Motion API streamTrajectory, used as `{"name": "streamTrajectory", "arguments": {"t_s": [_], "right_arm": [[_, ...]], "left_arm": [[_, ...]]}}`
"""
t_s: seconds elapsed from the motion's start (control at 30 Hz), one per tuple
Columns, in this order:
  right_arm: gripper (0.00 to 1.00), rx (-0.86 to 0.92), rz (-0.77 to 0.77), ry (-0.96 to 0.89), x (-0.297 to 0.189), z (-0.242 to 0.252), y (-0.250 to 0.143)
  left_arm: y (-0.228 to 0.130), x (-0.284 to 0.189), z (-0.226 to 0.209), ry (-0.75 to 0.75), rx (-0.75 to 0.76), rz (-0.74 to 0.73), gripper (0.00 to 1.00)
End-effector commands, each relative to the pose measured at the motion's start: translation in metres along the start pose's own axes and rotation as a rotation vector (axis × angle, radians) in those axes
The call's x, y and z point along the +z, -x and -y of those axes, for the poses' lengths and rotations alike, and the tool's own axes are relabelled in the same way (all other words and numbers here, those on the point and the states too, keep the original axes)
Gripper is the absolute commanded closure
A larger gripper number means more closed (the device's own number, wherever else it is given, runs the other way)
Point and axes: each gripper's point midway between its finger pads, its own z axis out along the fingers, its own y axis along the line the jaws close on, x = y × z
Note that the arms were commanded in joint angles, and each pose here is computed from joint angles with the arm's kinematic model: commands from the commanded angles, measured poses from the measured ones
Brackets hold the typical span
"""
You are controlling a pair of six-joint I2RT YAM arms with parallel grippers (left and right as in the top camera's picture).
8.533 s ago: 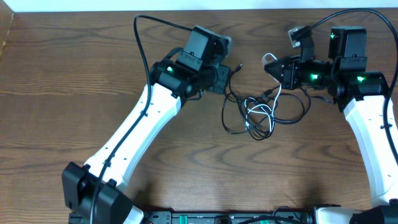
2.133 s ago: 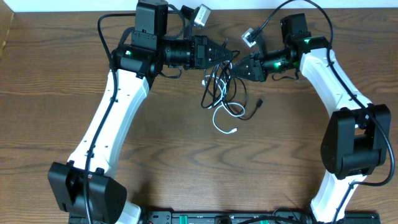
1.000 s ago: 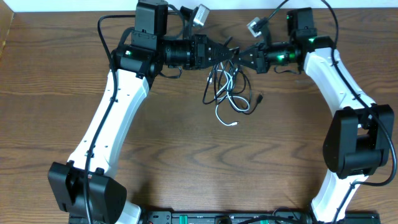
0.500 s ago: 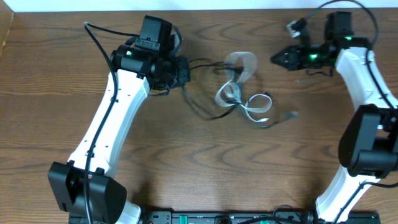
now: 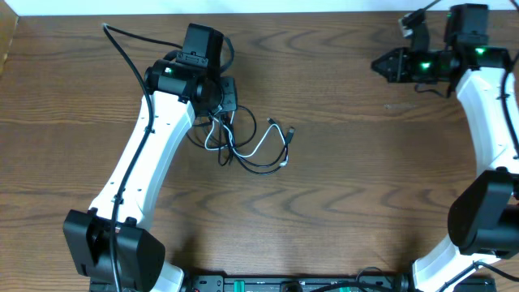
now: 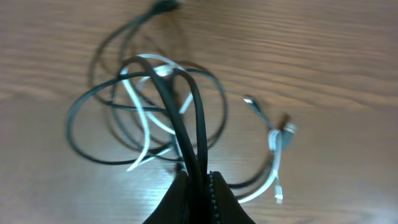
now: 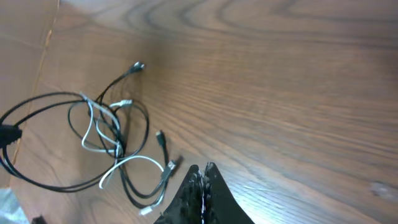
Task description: Untangle cables
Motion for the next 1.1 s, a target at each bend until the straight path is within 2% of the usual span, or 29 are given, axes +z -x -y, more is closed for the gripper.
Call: {"name": "streamTrajectory", "arguments": {"t_s": [0.0,0.17,0.37,0.63,1.07], "right_arm": [[0.93,-0.021,-0.022,0.001,0.012,-0.012,-0.003],[0.79,-0.075,-0.032,0.023,0.022,-0.029,-0.005],[0.66,-0.19,-0.056,0.087,0.036,-0.059,-0.012],[0.59,-0.255,-0.084,0.133,0.047,-0.082,-0.021],[0.65,-0.233,-0.191,0.122,0.084,-0.074,-0.048]], "left_arm": [[-0.004,-0.002,0.032,-0.198,0.138,-0.02,0.92],[-0.002,-0.035,0.102,-0.632,0.34,0.033,0.93],[0.005,-0.078,0.142,-0.927,0.385,0.089,0.93],[0.008,-0.084,0.146,-0.964,0.305,0.059,0.93],[0.006,-0.085,0.147,-0.976,0.302,0.047,0.92]]}}
